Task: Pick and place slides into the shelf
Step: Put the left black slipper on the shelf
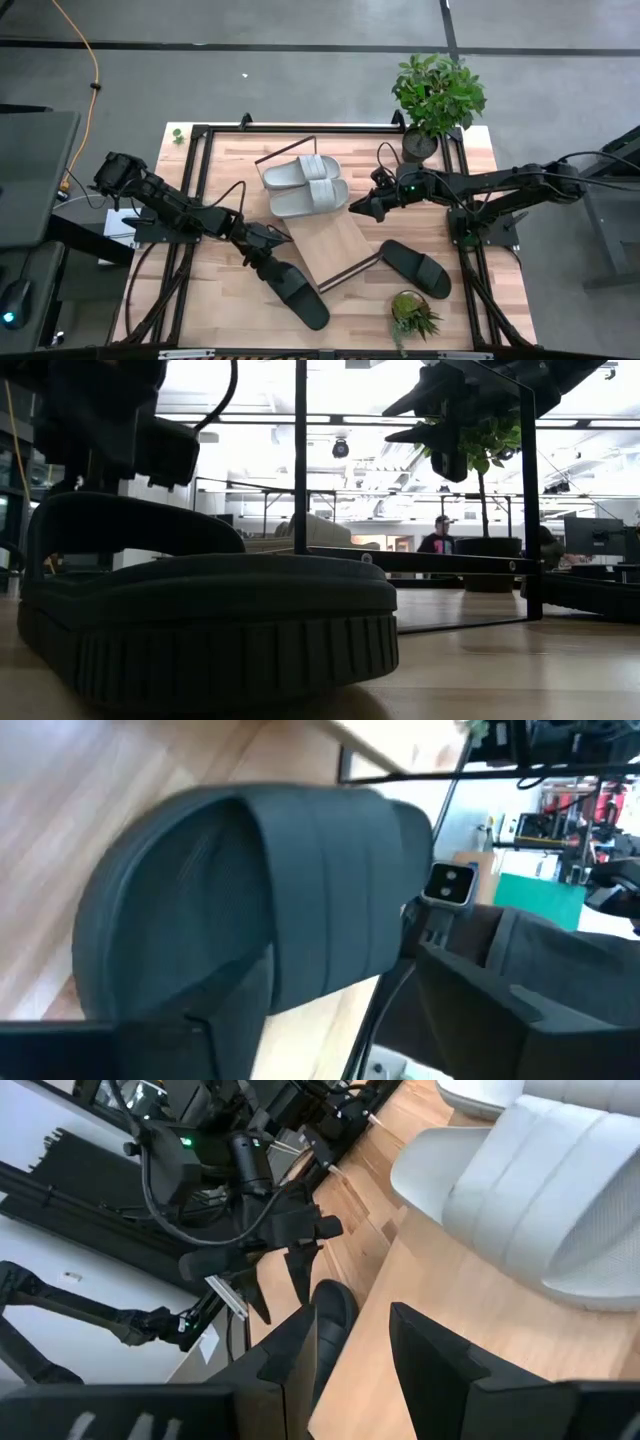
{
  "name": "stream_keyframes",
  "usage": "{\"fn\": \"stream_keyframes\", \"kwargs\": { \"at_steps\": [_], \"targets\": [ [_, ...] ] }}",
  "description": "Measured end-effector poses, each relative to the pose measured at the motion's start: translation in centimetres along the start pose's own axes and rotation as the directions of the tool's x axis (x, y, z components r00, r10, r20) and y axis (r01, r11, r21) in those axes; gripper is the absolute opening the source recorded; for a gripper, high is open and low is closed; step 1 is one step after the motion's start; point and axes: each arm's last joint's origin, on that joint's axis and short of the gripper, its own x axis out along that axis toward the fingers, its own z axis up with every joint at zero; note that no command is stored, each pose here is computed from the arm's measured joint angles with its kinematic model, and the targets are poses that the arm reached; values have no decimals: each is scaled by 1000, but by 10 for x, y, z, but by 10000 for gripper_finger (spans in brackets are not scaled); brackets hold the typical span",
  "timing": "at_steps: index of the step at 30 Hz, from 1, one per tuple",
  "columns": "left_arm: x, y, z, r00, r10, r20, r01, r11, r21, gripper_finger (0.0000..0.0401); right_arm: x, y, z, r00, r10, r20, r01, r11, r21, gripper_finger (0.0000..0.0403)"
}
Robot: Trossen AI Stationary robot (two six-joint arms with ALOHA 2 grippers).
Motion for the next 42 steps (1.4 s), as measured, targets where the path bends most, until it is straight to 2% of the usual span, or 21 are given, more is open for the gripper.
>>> {"fn": "stream_keyframes", "kwargs": {
  "at_steps": [4, 9, 24, 33, 42],
  "targets": [
    [3, 2, 1, 1000, 0, -7, 0, 1000, -27, 269, 0, 0, 0, 1000, -1, 0, 1, 1000, -2, 119],
    [4, 1, 1, 1000, -9, -4, 9, 1000, -27, 281, 0, 0, 0, 1000, -6, -2, 6, 1000, -7, 119],
    [4, 3, 1, 1000, 12, 17, -11, 999, -42, 253, 0, -2, -1, 999, -42, 14, 43, 999, -21, 119],
    [11, 5, 3, 1000, 27, 4, -27, 997, -79, 253, 0, -3, -1, 999, -51, 16, 52, 998, -24, 119],
    [20, -2, 8, 999, 23, -22, -23, 999, -25, 249, 0, -4, -2, 998, -70, 8, 70, 997, -20, 119]
  ]
}}
